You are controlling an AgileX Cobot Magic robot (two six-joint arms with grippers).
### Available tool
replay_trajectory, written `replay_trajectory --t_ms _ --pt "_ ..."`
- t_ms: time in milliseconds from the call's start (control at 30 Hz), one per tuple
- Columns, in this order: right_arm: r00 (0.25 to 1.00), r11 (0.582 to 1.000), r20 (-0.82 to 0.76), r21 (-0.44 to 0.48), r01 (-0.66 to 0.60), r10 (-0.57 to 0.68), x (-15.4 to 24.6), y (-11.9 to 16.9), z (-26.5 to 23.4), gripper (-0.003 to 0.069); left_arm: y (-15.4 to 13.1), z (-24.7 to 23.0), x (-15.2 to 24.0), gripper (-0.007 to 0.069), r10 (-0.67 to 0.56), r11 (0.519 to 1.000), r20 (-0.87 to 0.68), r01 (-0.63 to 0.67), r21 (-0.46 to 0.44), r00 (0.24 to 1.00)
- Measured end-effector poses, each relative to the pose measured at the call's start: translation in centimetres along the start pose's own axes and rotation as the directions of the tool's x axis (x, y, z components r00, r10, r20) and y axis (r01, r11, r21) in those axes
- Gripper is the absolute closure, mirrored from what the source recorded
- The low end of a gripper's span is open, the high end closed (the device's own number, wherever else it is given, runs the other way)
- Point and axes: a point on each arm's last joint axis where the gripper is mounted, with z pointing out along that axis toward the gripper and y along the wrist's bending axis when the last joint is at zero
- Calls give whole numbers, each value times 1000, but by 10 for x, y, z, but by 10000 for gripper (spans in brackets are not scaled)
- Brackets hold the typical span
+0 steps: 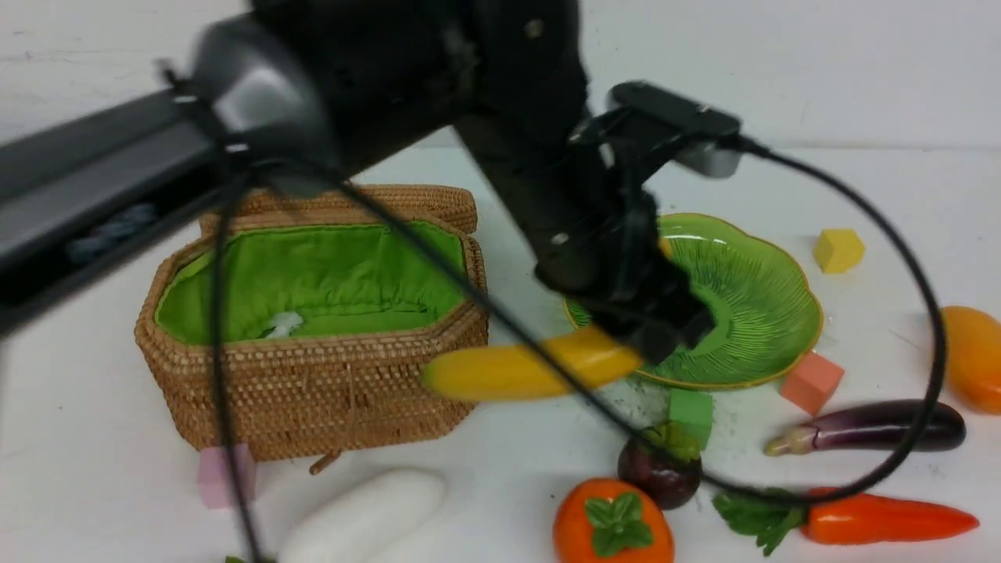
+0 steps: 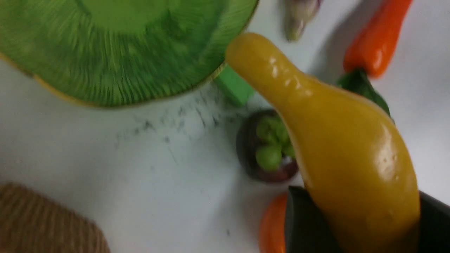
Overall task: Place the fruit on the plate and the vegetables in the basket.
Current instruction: Use the left arm to grab a banana and put it into the right plate
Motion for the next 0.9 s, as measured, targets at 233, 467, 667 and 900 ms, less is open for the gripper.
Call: replay_trajectory --t_ms 233,467,667,900 --pt "1000 1000 0 0 0 0 0 0 0 417 23 63 -51 316 121 991 184 -108 -81 975" --pt "1000 1000 0 0 0 0 0 0 0 417 40 120 -61 316 45 992 333 -2 -128 942" --pt "1000 1000 0 0 0 0 0 0 0 417 48 148 -58 296 3 988 377 56 -145 926" --pt "1000 1000 0 0 0 0 0 0 0 417 44 132 -57 2 -67 987 335 110 -114 940"
